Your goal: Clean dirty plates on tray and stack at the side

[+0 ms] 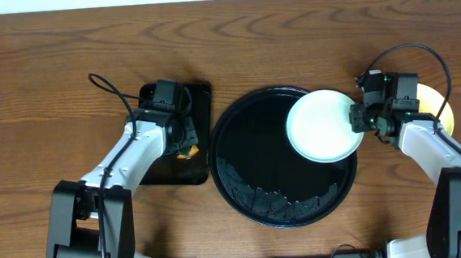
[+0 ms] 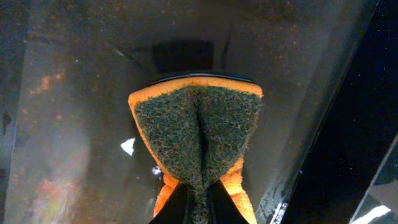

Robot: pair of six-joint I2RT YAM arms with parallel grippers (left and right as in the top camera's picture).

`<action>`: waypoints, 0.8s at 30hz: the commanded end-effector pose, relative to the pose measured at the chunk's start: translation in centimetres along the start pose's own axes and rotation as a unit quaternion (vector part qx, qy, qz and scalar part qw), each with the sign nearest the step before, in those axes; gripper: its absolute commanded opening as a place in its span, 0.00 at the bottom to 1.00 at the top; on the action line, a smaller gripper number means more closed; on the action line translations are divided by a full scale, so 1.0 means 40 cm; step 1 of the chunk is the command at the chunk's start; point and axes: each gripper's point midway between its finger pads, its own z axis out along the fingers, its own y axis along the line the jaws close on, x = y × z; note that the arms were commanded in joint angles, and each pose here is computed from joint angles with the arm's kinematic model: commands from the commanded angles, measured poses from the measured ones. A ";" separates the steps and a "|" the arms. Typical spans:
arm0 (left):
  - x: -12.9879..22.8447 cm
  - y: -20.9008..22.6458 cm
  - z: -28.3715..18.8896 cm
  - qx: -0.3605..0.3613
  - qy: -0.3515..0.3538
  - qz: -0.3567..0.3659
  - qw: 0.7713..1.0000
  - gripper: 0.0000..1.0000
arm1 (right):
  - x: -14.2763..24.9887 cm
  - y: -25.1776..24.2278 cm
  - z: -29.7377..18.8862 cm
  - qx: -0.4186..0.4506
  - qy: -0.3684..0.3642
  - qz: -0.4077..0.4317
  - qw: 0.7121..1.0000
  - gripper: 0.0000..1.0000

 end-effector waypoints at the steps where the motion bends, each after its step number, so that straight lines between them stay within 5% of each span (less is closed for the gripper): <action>1: -0.006 0.003 -0.001 0.000 -0.001 0.003 1.000 0.08 | 0.000 0.007 0.001 -0.013 0.003 0.001 1.000 0.01; 12: -0.001 -0.004 -0.001 0.007 0.005 0.003 1.000 0.08 | -0.029 0.075 -0.033 -0.087 -0.023 -0.003 0.996 0.01; 24: -0.002 -0.004 -0.001 0.007 0.004 0.003 1.000 0.08 | -0.168 0.143 -0.246 -0.090 -0.157 -0.064 0.981 0.01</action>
